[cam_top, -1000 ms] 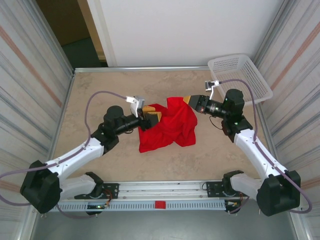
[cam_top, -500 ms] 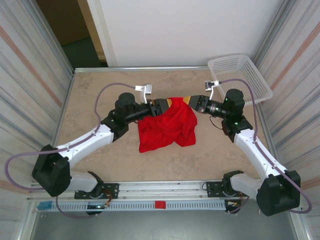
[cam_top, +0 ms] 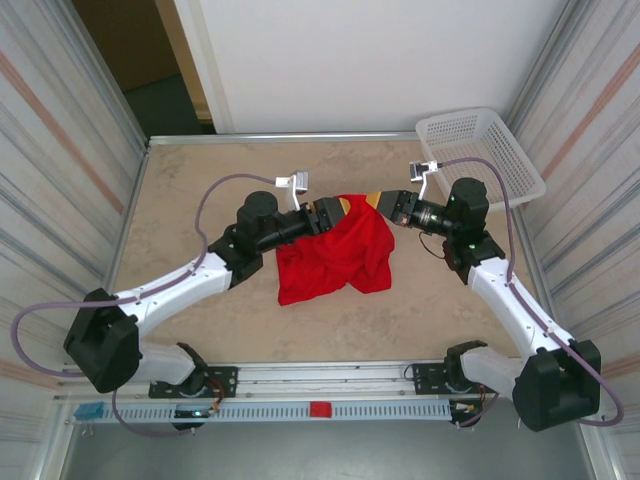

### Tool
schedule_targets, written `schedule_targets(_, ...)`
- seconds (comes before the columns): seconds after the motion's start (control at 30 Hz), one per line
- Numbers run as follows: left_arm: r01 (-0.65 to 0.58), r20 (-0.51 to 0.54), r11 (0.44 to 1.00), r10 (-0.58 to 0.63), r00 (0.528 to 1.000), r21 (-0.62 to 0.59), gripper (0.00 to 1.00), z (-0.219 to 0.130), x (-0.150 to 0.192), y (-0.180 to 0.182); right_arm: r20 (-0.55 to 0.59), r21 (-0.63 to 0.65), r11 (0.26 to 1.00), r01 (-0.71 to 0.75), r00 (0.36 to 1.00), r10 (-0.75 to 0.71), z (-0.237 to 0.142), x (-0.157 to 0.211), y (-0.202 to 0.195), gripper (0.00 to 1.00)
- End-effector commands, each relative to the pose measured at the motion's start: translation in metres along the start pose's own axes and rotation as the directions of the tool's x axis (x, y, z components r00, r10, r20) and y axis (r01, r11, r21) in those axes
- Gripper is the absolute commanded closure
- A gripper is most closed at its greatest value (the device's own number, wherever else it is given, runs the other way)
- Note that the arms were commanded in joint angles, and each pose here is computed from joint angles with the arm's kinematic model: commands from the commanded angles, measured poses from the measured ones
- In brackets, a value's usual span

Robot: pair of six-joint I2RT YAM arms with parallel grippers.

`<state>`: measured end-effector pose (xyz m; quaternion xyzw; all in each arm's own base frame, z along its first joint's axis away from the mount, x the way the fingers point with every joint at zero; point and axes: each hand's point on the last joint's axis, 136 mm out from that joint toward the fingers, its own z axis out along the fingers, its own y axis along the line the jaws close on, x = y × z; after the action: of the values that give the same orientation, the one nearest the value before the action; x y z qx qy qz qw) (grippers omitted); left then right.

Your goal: Fold the inside-out t-shirt

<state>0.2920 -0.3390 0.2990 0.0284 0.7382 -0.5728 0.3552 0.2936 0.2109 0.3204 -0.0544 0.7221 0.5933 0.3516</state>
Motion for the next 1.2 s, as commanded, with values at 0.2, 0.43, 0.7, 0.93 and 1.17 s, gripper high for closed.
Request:
schedule_targets(0.2, 0.001, 0.023, 0.999, -0.002, 1.0, 0.045, 0.4, 0.022, -0.007, -0.006, 0.02, 0.0, 0.999, 0.046, 0.999, -0.046, -0.001, -0.006, 0.002, 1.0)
schedule_targets(0.43, -0.019, 0.04, 0.997, 0.016, 0.999, 0.078, 0.77, 0.025, -0.014, -0.015, 0.021, 0.018, 0.999, 0.036, 0.999, -0.036, 0.0, -0.004, -0.004, 1.0)
schedule_targets(0.7, -0.143, 0.056, 0.979, 0.136, 0.989, 0.142, 1.0, 0.005, -0.05, -0.075, 0.038, 0.107, 0.994, -0.01, 0.999, 0.006, 0.004, -0.016, -0.036, 0.81)
schedule_targets(0.93, -0.181, 0.05, 0.961, 0.174, 0.983, 0.21, 1.0, -0.023, -0.077, -0.133, 0.098, 0.177, 0.984, -0.007, 0.995, -0.01, -0.013, -0.036, -0.037, 0.34)
schedule_targets(1.17, -0.193, 0.054, 0.963, 0.187, 0.981, 0.189, 1.0, -0.037, -0.092, -0.128, 0.11, 0.262, 0.964, 0.038, 0.992, -0.069, -0.033, -0.026, -0.03, 0.33)
